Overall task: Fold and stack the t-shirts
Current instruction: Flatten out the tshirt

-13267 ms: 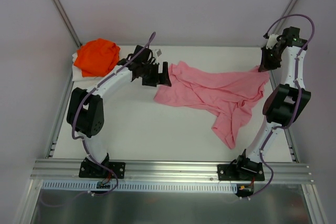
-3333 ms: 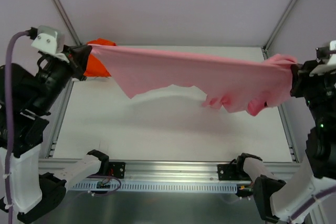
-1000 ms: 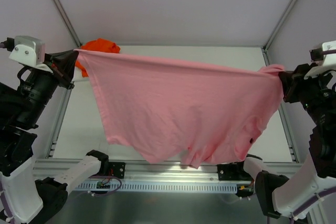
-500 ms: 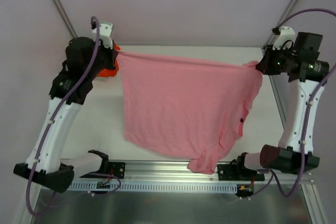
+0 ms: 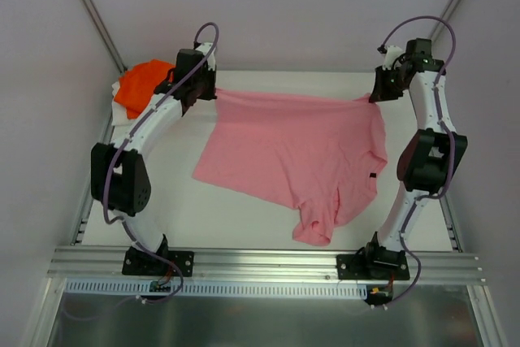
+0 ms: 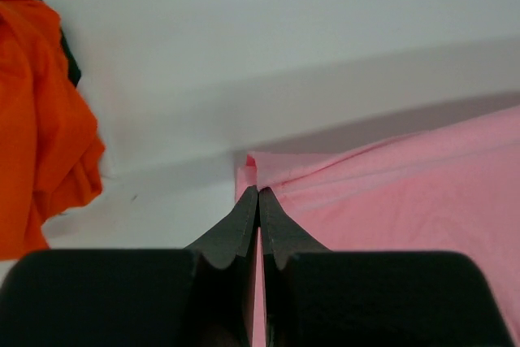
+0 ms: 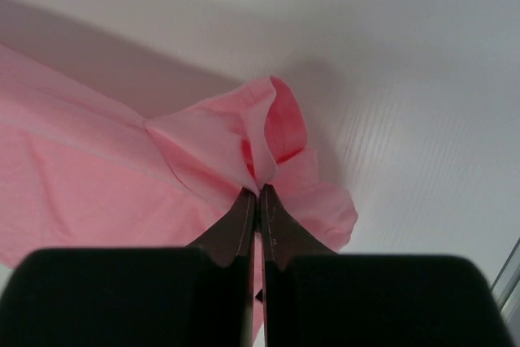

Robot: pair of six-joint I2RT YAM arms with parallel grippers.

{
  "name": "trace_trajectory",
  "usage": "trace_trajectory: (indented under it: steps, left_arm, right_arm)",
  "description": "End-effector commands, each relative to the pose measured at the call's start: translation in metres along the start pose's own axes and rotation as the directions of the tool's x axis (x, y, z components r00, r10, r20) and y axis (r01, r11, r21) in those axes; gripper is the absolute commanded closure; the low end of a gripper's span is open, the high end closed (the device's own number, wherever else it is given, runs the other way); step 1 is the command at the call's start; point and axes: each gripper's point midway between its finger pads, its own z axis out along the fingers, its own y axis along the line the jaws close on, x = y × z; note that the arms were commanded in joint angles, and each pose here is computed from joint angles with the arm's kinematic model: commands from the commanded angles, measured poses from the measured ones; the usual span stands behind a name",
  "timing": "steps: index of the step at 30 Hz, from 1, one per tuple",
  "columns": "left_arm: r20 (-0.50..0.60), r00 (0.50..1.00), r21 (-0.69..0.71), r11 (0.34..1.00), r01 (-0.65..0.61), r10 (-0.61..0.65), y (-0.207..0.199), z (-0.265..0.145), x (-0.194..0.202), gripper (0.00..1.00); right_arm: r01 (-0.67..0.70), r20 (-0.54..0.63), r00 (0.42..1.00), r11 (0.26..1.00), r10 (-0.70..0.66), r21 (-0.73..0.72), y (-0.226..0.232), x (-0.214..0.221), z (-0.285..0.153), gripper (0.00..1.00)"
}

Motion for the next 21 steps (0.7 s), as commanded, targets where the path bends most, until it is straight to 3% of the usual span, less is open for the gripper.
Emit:
trace_trajectory:
  steps: [1,7,17,18,20,21]
  left_arm:
    - [0.072,0.996,0.039,0.998,0.049,-0.052,-0.004,0.037,-0.027,1.00]
    - [0.034,0.997,0.053,0.996,0.073,-0.075,-0.007,0.105,-0.019,1.00]
    - [0.110,0.991,-0.051,0.995,0.087,-0.081,0.012,0.172,-0.021,1.00]
    - [0.144,0.987,-0.057,0.995,0.084,-0.075,0.013,0.174,-0.030,0.96]
    - [0.165,0.985,-0.064,0.996,0.070,-0.058,0.015,0.179,-0.033,0.75]
    - [0.171,0.984,-0.066,0.996,0.066,-0.054,0.016,0.179,-0.035,0.41]
  right_arm:
    - [0.082,0.071,0.994,0.996,-0.085,0.047,-0.017,-0.038,0.011,1.00]
    - [0.106,0.026,0.994,0.993,-0.108,0.059,-0.035,-0.039,0.072,0.99]
    - [0.172,0.141,0.968,0.955,-0.210,0.241,-0.070,-0.081,0.123,1.00]
    - [0.178,0.163,0.960,0.947,-0.227,0.267,-0.073,-0.090,0.122,0.99]
    - [0.177,0.183,0.951,0.926,-0.248,0.334,-0.083,-0.103,0.125,0.81]
    - [0.164,0.201,0.947,0.913,-0.252,0.373,-0.088,-0.113,0.119,0.50]
